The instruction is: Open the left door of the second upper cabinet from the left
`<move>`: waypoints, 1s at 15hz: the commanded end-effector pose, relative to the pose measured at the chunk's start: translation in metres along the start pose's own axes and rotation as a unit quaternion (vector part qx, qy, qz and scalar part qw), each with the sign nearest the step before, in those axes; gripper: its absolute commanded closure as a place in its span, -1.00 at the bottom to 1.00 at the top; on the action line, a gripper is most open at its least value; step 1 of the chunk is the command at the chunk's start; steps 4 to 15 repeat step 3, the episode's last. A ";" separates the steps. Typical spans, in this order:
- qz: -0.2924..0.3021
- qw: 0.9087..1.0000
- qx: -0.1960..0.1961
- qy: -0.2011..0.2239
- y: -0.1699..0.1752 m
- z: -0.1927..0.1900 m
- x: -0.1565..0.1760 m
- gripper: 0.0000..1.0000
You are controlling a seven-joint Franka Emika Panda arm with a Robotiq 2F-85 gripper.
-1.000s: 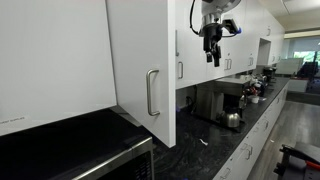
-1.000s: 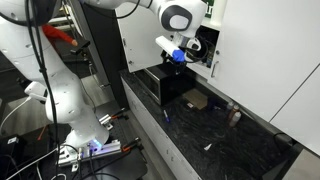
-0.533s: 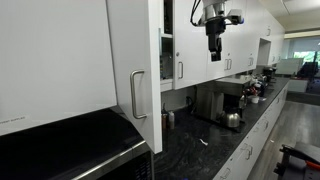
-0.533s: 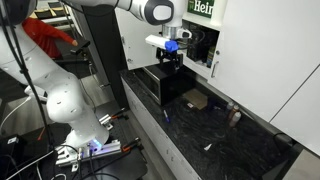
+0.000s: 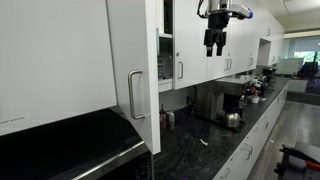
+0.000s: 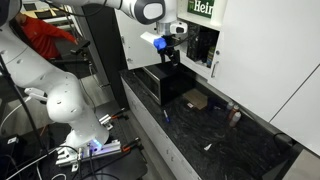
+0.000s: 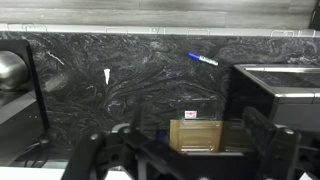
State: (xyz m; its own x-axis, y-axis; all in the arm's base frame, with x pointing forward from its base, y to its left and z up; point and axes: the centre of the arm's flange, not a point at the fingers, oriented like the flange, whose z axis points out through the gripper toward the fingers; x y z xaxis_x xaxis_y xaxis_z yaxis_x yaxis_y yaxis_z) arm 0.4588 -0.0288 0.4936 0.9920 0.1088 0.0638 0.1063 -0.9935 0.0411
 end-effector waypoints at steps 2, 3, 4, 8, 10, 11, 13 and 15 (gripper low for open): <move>0.015 1.000 0.000 0.004 0.000 -0.001 -0.002 -1.00; 0.019 1.000 -0.001 0.005 -0.001 -0.001 -0.003 -1.00; 0.019 1.000 -0.001 0.005 -0.001 -0.001 -0.003 -1.00; 0.019 1.000 -0.001 0.005 -0.001 -0.001 -0.003 -1.00; 0.019 1.000 -0.001 0.005 -0.001 -0.001 -0.003 -1.00; 0.019 1.000 -0.001 0.005 -0.001 -0.001 -0.003 -1.00; 0.019 1.000 -0.001 0.005 -0.001 -0.001 -0.003 -1.00; 0.019 1.000 -0.001 0.005 -0.001 -0.001 -0.003 -1.00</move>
